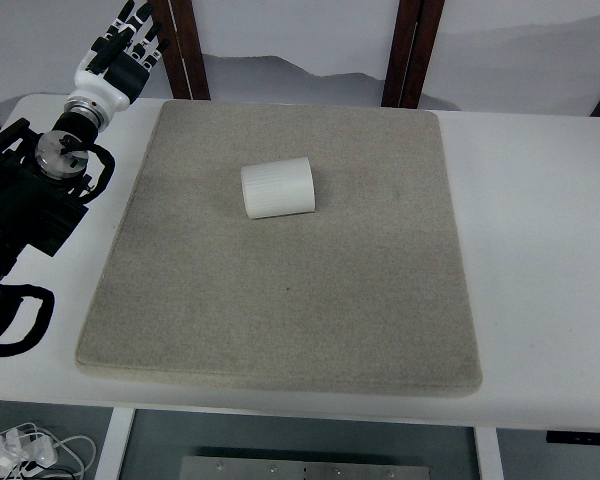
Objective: Flip white cup upright
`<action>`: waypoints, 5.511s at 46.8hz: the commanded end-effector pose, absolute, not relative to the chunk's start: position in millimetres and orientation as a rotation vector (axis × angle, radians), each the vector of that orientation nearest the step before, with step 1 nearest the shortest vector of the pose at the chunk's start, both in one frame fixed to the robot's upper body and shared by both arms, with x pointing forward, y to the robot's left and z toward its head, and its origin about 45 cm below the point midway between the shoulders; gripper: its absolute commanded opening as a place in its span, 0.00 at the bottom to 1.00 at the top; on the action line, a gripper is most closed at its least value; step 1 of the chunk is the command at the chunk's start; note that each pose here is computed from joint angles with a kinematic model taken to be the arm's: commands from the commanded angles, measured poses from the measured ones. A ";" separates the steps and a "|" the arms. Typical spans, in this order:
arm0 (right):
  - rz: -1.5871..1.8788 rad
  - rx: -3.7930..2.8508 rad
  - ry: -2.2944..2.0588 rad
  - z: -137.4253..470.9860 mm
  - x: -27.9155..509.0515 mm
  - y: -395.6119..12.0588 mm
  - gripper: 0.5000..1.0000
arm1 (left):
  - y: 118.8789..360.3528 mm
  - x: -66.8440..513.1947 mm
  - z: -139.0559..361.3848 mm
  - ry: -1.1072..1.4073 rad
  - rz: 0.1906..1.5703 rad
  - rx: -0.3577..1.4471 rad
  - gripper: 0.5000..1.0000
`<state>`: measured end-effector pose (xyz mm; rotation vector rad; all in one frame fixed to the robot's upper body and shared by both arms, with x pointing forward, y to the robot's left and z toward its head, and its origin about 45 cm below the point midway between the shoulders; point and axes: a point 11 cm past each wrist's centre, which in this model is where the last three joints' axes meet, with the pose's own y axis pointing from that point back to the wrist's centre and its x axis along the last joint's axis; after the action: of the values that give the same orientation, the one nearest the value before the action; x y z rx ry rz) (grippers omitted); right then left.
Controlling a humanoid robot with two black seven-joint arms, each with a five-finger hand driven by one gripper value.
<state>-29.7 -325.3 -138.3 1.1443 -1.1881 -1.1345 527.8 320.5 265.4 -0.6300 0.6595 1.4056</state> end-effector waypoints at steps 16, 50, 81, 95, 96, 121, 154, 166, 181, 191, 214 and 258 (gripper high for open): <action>-1.135 1.144 -1.188 -138.3 -29.7 -325.3 0.90 | 343.9 527.9 277.5 0.652 1.439 -0.697 1.00; -1.135 1.144 -1.188 -138.3 -29.7 -325.3 0.90 | 346.8 528.6 322.9 0.422 1.312 -0.462 1.00; -1.135 1.144 -1.188 -138.3 -29.7 -325.3 0.90 | 261.7 490.4 364.0 -0.245 0.869 0.286 1.00; -1.135 1.144 -1.188 -138.3 -29.7 -325.3 0.90 | 229.4 478.4 344.8 -0.545 0.739 0.598 0.98; -1.134 1.143 -1.189 -138.3 -29.7 -325.8 0.90 | 227.2 478.8 345.7 -0.555 0.739 0.614 0.98; -1.134 1.143 -1.189 -138.3 -29.7 -325.8 0.90 | 185.8 468.9 310.3 -0.533 0.665 0.859 0.99; -1.134 1.143 -1.189 -138.3 -29.7 -325.8 0.90 | 157.7 474.6 273.4 -0.474 0.674 0.889 0.99; -1.135 1.144 -1.188 -138.3 -29.7 -325.3 0.90 | 161.2 472.7 263.7 -0.453 0.676 0.908 1.00; -1.135 1.144 -1.188 -138.3 -29.7 -325.3 0.90 | 160.7 473.0 255.7 -0.437 0.678 0.918 0.99; -1.135 1.144 -1.188 -138.3 -29.7 -325.3 0.90 | 159.4 469.0 246.8 -0.445 0.650 0.949 0.90; -1.135 1.144 -1.188 -138.3 -29.7 -325.3 0.90 | 159.6 471.3 251.2 -0.455 0.662 0.945 0.23; -1.133 1.144 -1.190 -138.3 -29.6 -325.8 0.90 | 189.8 492.5 312.1 -0.163 0.806 0.437 0.00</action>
<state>-29.7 -325.3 -138.3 1.1444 -1.1882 -1.1344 490.2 184.6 307.2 0.4983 -0.1832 0.7995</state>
